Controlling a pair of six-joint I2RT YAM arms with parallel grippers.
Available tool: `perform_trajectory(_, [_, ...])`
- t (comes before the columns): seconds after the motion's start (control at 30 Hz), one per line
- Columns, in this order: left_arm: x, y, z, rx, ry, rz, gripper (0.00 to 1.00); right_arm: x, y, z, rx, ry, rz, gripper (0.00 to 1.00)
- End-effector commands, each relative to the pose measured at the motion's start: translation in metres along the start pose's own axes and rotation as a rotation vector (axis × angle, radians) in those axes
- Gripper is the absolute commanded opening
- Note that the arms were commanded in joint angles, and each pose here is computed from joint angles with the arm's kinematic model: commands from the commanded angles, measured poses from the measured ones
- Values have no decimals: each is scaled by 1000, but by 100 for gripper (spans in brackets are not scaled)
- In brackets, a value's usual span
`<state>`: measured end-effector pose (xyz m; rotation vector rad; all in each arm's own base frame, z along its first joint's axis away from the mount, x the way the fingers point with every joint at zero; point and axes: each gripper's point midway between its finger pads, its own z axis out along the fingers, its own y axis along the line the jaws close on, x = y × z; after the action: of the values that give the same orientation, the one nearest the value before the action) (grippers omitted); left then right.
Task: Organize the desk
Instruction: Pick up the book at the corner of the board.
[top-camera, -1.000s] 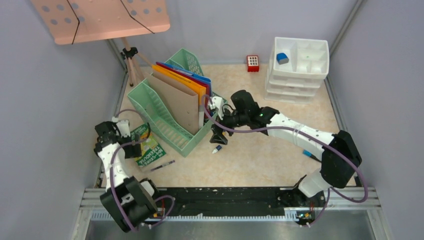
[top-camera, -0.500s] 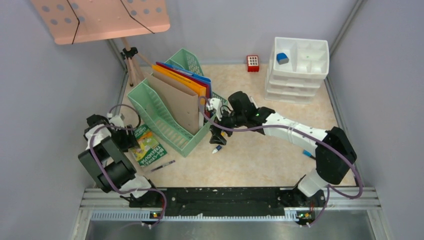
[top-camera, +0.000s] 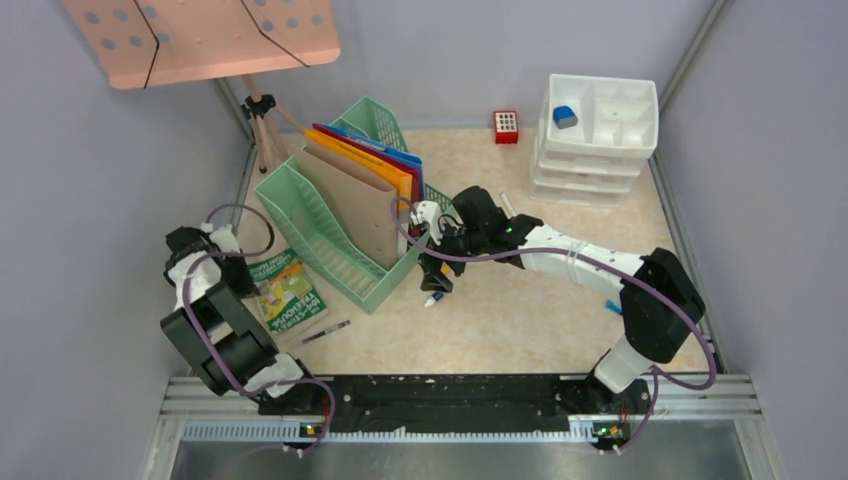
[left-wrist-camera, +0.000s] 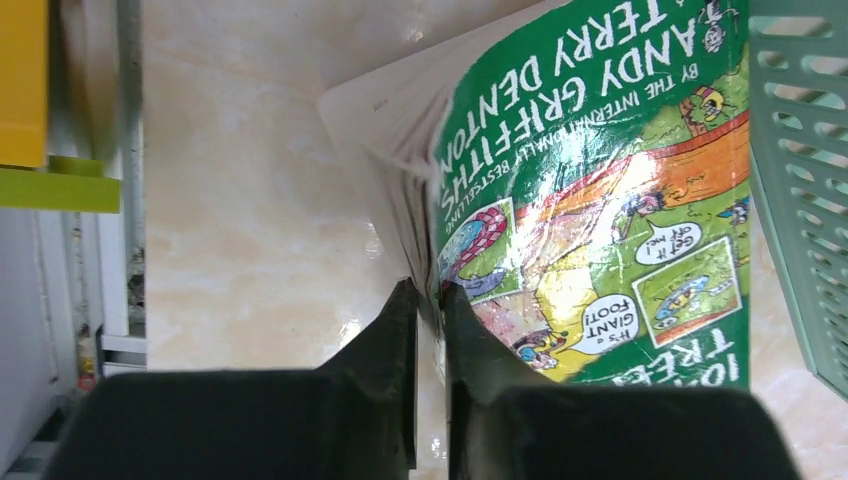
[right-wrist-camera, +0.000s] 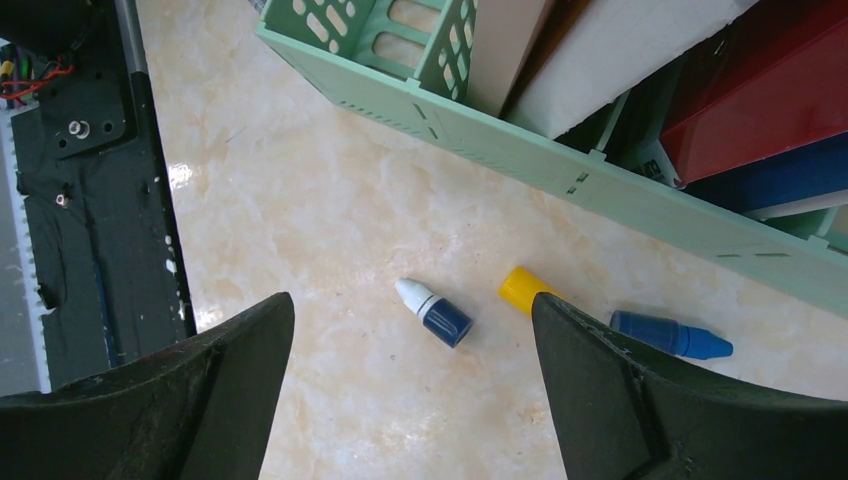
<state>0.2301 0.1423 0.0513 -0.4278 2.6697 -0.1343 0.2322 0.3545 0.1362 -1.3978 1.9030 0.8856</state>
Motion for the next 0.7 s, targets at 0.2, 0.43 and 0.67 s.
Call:
perform_trajectory(0.2, [-45,-2,-50,-62,-185,60,0,-12,2,0,-7,-20,-40,87])
perform_trajectory(0.43, [-73,-20,-114,-75,-326,109,0,-14,2,-2,-8,-18,-51,87])
perform_trajectory(0.67, [-86,-45,-172,-64,-461,139,0,-19,2,-7,-3,-16,-66,87])
